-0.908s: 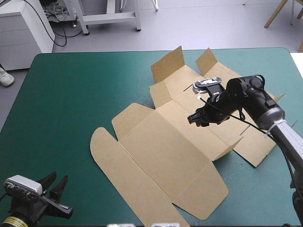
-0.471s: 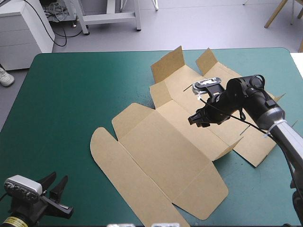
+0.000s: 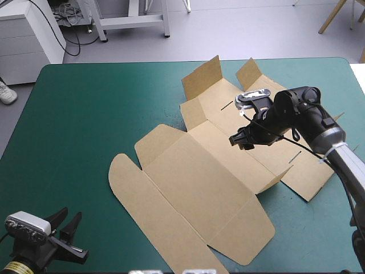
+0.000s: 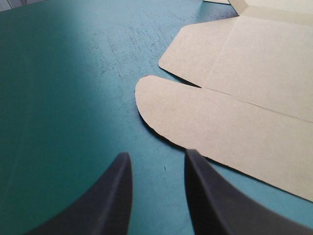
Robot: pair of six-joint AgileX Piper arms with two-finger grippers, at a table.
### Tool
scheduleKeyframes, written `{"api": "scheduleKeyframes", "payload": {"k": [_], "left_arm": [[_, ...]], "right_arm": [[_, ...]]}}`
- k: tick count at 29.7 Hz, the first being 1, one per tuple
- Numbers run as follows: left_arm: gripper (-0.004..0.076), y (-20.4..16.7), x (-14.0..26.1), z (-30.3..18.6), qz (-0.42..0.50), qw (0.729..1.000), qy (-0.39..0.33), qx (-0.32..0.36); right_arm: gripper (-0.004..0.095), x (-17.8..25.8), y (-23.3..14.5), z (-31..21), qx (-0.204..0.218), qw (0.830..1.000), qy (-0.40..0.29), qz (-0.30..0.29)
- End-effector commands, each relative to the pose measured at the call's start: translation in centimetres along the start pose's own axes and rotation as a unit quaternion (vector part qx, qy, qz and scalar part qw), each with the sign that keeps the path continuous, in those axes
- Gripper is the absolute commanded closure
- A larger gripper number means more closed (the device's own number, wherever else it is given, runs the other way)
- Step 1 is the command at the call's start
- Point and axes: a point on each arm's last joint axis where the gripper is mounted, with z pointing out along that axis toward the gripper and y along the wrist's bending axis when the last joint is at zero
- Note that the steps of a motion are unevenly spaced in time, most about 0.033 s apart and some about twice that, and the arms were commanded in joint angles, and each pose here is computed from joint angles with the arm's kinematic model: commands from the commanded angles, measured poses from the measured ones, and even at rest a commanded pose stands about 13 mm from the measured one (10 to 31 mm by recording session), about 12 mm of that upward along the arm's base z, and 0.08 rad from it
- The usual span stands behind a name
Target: Fold the box
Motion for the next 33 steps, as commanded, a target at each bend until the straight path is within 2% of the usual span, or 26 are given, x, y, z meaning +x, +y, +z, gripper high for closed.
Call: {"api": "scheduleKeyframes", "payload": {"k": [1,9,15,22,26,33], "left_arm": [[0.0472,0.0,-1.3,-0.3,-0.004,0.999,-0.040,0.005],[0.0472,0.0,-1.3,-0.3,-0.003,0.999,-0.040,0.005],[0.0472,0.0,-1.3,-0.3,-0.003,0.999,-0.040,0.005],[0.0472,0.0,-1.3,-0.3,-0.003,0.999,-0.040,0.005],[0.0472,0.0,-1.3,-0.3,-0.003,0.999,-0.040,0.005],[0.0472,0.0,-1.3,-0.3,-0.003,0.999,-0.040,0.005]], "right_arm": [[0.0232,-0.8,0.0,-4.0,0.016,0.999,-0.047,0.004],[0.0212,-1.1,0.8,-9.8,-0.001,0.989,-0.142,0.048],[0.0213,0.9,1.2,-13.6,-0.008,0.978,-0.191,0.085],[0.0216,4.1,1.7,-18.2,-0.028,0.956,-0.255,0.140],[0.0216,5.4,2.0,-19.4,-0.048,0.945,-0.269,0.180],[0.0229,8.1,2.0,-17.5,-0.063,0.944,-0.231,0.227]]}}
